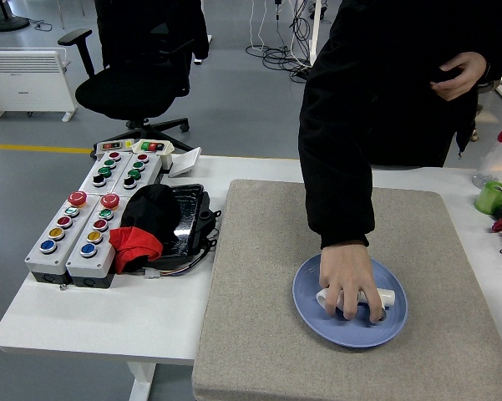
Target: Pick pipe place plate twice
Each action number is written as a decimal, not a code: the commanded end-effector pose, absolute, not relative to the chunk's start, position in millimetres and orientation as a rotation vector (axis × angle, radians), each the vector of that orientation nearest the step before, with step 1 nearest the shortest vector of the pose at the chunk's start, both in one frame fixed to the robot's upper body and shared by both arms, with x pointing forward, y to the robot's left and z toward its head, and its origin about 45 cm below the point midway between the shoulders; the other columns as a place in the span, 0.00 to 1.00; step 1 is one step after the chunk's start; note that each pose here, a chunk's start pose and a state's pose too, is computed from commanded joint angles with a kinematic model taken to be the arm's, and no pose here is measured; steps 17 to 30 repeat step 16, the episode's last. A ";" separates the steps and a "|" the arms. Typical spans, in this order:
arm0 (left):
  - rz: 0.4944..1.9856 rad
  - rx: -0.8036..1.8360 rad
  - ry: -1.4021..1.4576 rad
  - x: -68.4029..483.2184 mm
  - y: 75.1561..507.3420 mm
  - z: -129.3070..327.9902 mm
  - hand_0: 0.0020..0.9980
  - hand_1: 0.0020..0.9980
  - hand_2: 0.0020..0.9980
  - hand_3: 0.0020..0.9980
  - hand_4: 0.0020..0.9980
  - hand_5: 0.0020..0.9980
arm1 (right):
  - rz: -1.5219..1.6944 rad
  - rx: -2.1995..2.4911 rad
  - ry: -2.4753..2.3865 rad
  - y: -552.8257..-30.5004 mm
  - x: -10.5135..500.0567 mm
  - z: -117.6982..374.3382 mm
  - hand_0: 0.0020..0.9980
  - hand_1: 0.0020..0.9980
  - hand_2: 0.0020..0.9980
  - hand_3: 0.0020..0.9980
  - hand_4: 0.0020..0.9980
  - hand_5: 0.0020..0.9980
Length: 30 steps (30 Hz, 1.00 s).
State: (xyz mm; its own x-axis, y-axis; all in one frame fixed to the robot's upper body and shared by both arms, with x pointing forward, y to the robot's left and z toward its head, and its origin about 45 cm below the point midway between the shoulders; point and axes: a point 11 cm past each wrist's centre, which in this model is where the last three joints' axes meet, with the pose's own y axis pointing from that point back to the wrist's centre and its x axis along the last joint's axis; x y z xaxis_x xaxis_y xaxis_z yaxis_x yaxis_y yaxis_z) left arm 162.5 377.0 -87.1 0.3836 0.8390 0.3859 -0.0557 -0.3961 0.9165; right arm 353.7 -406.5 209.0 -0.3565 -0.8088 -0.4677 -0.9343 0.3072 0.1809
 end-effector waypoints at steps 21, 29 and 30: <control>1.167 1.681 0.697 163.3 376.6 -87.0 0.65 0.63 0.63 0.55 0.39 1.00 | 0.613 -1.574 2.294 -406.7 353.5 208.3 0.83 0.79 0.86 0.82 0.52 0.56; 1.167 1.681 0.697 163.3 376.6 -87.0 0.65 0.63 0.63 0.55 0.39 1.00 | 0.613 -1.574 2.294 -406.7 353.5 208.3 0.83 0.79 0.86 0.82 0.52 0.56; 1.167 1.681 0.697 163.3 376.6 -87.0 0.65 0.63 0.63 0.55 0.39 1.00 | 0.613 -1.574 2.294 -406.7 353.5 208.3 0.83 0.79 0.86 0.82 0.52 0.56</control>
